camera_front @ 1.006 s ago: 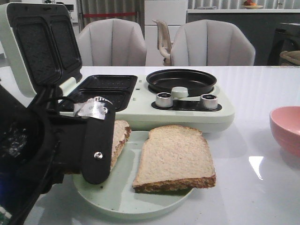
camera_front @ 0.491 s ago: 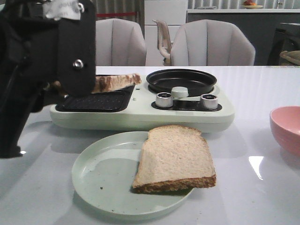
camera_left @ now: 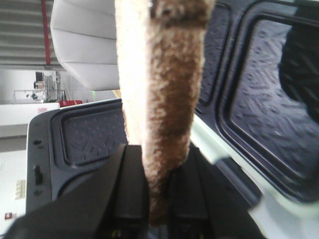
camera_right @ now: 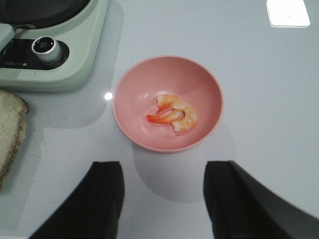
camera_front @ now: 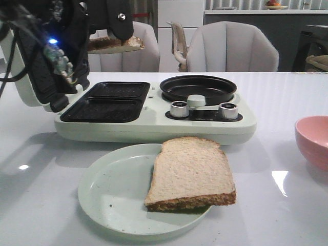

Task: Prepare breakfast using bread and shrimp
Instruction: 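Lower the held bread into the sandwich plate and release with left gripper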

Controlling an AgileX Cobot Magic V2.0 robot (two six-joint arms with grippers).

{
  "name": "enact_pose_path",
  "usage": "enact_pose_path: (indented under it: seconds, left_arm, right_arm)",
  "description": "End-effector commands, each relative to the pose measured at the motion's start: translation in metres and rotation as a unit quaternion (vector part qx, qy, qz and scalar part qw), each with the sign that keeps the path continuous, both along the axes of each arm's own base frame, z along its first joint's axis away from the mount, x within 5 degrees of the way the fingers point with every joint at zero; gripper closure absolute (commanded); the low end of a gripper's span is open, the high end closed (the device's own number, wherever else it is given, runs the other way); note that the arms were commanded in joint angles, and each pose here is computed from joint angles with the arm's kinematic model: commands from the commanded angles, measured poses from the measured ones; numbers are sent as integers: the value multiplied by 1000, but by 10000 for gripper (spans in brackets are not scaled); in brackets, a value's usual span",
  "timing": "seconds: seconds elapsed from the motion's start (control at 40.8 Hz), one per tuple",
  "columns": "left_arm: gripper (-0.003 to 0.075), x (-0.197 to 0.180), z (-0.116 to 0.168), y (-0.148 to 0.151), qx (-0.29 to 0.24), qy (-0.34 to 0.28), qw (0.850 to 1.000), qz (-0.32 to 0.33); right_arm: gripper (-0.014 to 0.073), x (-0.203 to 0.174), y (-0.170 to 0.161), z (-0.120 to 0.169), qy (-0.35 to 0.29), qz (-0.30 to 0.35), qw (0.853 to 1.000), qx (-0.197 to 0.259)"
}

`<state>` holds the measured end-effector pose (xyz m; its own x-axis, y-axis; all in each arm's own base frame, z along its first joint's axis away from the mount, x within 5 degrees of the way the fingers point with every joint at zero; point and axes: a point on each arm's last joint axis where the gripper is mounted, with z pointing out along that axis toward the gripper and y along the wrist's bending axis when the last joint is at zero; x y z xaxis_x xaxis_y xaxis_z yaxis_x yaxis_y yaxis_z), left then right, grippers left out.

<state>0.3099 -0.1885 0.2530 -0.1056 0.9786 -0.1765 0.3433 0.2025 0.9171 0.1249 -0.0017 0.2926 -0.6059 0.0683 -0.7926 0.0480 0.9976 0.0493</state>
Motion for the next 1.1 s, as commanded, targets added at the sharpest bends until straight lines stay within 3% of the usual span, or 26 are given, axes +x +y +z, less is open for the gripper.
enact_pose_path:
  seconds: [0.0,0.344,0.663,0.785,0.933,1.08]
  left_arm:
    - [619,29,26,2,-14,-53,998,27]
    - [619,108,0,-2,-32,-47,997,44]
    - [608,131,-29,-1,-23,-29,998,52]
    - [494,132,-34,-1,-20,-24,998,52]
    - [297,131,-33,-1,-15,-30,997,62]
    - [246,127,-27,-3,-25,-32,997,69]
  right_arm:
    - [119,6,-1,16,-49,1,999,-7]
    - [119,6,-1,16,-49,1,999,-7]
    - [119,6,-1,16,-49,1,999,-7]
    - [119,6,-1,16,-49,1,999,-7]
    - [119,6,-1,16,-49,1,999,-7]
    - [119,6,-1,16,-49,1,999,-7]
